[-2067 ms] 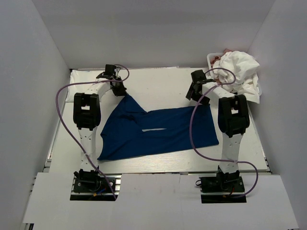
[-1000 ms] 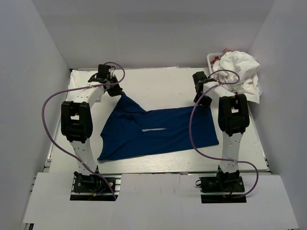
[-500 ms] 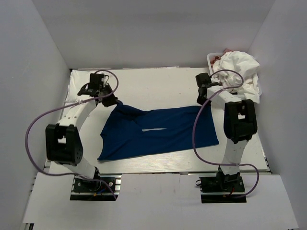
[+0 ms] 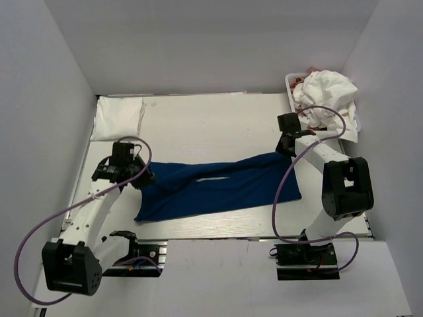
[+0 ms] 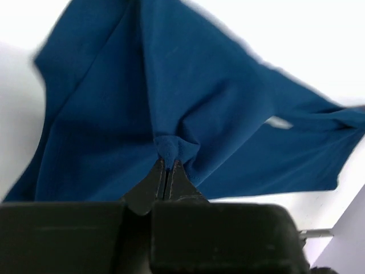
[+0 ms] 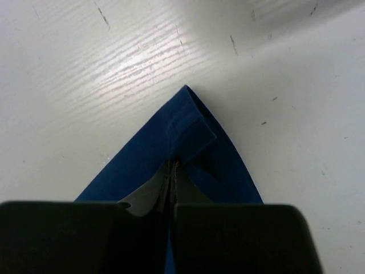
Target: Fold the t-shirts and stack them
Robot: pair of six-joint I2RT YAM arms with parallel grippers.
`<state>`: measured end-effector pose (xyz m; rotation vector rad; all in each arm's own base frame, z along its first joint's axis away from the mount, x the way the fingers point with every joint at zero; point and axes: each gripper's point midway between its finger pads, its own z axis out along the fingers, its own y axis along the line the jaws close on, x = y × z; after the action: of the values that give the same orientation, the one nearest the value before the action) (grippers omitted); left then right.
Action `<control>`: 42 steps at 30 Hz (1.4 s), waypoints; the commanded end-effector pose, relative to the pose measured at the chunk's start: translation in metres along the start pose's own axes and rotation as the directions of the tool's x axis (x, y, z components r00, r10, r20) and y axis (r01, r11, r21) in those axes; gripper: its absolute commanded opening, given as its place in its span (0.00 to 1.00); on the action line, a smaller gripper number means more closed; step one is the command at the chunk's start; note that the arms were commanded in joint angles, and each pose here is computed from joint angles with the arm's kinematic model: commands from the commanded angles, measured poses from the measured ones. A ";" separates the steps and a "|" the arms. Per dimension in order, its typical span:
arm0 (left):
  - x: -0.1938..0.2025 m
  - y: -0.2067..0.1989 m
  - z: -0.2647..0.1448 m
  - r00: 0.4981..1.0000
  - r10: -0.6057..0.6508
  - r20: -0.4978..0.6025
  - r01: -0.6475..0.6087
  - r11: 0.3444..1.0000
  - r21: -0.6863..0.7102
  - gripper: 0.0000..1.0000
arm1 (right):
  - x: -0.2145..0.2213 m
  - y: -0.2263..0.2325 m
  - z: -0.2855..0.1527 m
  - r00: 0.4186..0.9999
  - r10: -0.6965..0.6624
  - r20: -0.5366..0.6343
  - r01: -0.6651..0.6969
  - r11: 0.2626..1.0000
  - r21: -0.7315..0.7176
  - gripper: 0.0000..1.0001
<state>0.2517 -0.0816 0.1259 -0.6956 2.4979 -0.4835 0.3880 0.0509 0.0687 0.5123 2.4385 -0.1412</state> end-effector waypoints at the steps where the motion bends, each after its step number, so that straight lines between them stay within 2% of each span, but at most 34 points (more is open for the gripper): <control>1: 0.036 0.026 -0.003 0.996 -0.057 -0.065 0.054 0.998 -0.044 0.00 | -0.004 0.000 -0.006 0.999 0.018 0.037 -0.016 0.999 -0.043 0.00; 3: 0.050 0.032 -0.002 0.993 -0.080 -0.081 0.078 0.997 -0.029 0.00 | 0.004 0.000 -0.005 1.000 0.017 0.021 -0.016 0.999 -0.051 0.00; 7: 0.092 0.059 0.012 0.973 -0.134 -0.185 0.120 0.989 -0.086 0.00 | 0.025 -0.011 -0.002 0.998 0.065 -0.010 -0.065 0.997 -0.032 0.00; 12: 0.097 0.064 0.017 0.967 -0.167 -0.193 0.147 0.982 -0.115 0.00 | 0.055 -0.037 0.005 0.993 0.105 -0.060 -0.101 0.993 0.063 0.00; 13: 0.099 0.066 0.019 0.964 -0.172 -0.204 0.147 0.981 -0.128 0.07 | 0.060 -0.043 0.007 0.991 0.108 -0.081 -0.101 0.991 0.087 0.05; 14: 0.102 0.069 0.019 0.959 -0.179 -0.221 0.148 0.978 -0.149 0.40 | 0.062 -0.045 0.008 0.989 0.115 -0.094 -0.106 0.990 0.097 0.09; 15: 0.102 0.069 0.020 0.956 -0.183 -0.230 0.148 0.976 -0.161 0.54 | 0.063 -0.044 0.007 0.989 0.114 -0.099 -0.105 0.990 0.093 0.14; 16: 0.099 0.069 0.021 0.958 -0.181 -0.222 0.146 0.975 -0.166 0.63 | 0.063 -0.042 0.004 0.988 0.115 -0.101 -0.108 0.991 0.078 0.19; 17: 0.094 0.070 0.020 0.961 -0.180 -0.208 0.142 0.972 -0.187 0.70 | 0.058 -0.038 0.003 0.989 0.124 -0.085 -0.120 0.991 0.054 0.29; 18: 0.079 0.061 0.016 0.971 -0.169 -0.171 0.140 0.975 -0.171 0.84 | 0.046 -0.034 -0.011 0.990 0.133 -0.043 -0.133 0.991 0.016 0.53; 20: 0.066 0.056 0.009 0.980 -0.143 -0.142 0.117 0.978 -0.175 0.87 | 0.037 -0.029 -0.021 0.992 0.122 -0.024 -0.122 0.992 -0.025 0.68; 21: 0.051 0.042 0.002 0.986 -0.124 -0.113 0.108 0.984 -0.140 0.89 | 0.016 -0.024 -0.038 0.990 0.139 0.033 -0.137 0.988 -0.067 0.75; 23: 0.031 0.028 -0.009 0.994 -0.094 -0.056 0.087 0.991 -0.104 0.90 | 0.009 -0.027 -0.052 0.989 0.139 0.053 -0.134 0.988 -0.078 0.81; 24: 0.026 0.024 -0.012 0.996 -0.082 -0.045 0.078 0.993 -0.091 1.00 | 0.005 -0.028 -0.058 0.987 0.147 0.069 -0.141 0.986 -0.085 0.88; 27: 0.008 0.006 -0.007 0.998 -0.061 -0.001 0.061 0.998 -0.023 1.00 | 0.002 -0.017 -0.066 0.988 0.131 0.083 -0.116 0.980 -0.164 0.90; 29: 0.012 -0.004 0.002 0.998 -0.058 -0.035 0.059 0.998 0.036 1.00 | 0.010 0.002 -0.064 0.994 0.088 0.064 -0.068 0.959 -0.274 0.90; 30: 0.008 -0.012 0.014 0.998 -0.053 -0.034 0.055 0.996 0.071 1.00 | 0.002 0.013 -0.065 0.991 0.093 0.095 -0.058 0.944 -0.324 0.90; 32: 0.019 -0.013 0.031 0.994 -0.054 -0.092 0.063 0.993 0.097 1.00 | 0.015 0.028 -0.055 0.998 0.055 0.042 -0.035 0.925 -0.378 0.90; 36: 0.029 -0.008 0.073 0.984 -0.045 -0.171 0.059 0.995 0.079 1.00 | 0.032 0.049 -0.028 1.000 0.011 -0.029 -0.023 0.911 -0.412 0.90; 37: 0.026 -0.016 0.081 0.986 -0.021 -0.166 0.039 0.993 0.107 1.00 | 0.037 0.049 -0.023 0.999 0.008 -0.047 -0.027 0.911 -0.411 0.90; 38: 0.037 -0.008 0.098 0.976 -0.026 -0.217 0.042 0.997 0.066 1.00 | 0.047 0.051 -0.014 0.997 0.008 -0.082 -0.040 0.912 -0.407 0.90; 42: 0.034 -0.015 0.129 0.964 0.015 -0.265 0.004 0.997 0.071 1.00 | 0.086 0.041 -0.006 0.982 -0.012 -0.188 -0.063 0.920 -0.386 0.90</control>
<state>0.2832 -0.1289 0.0326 -0.7442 2.7193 -0.6860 0.3515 0.1061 0.0298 0.3999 2.5187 0.3264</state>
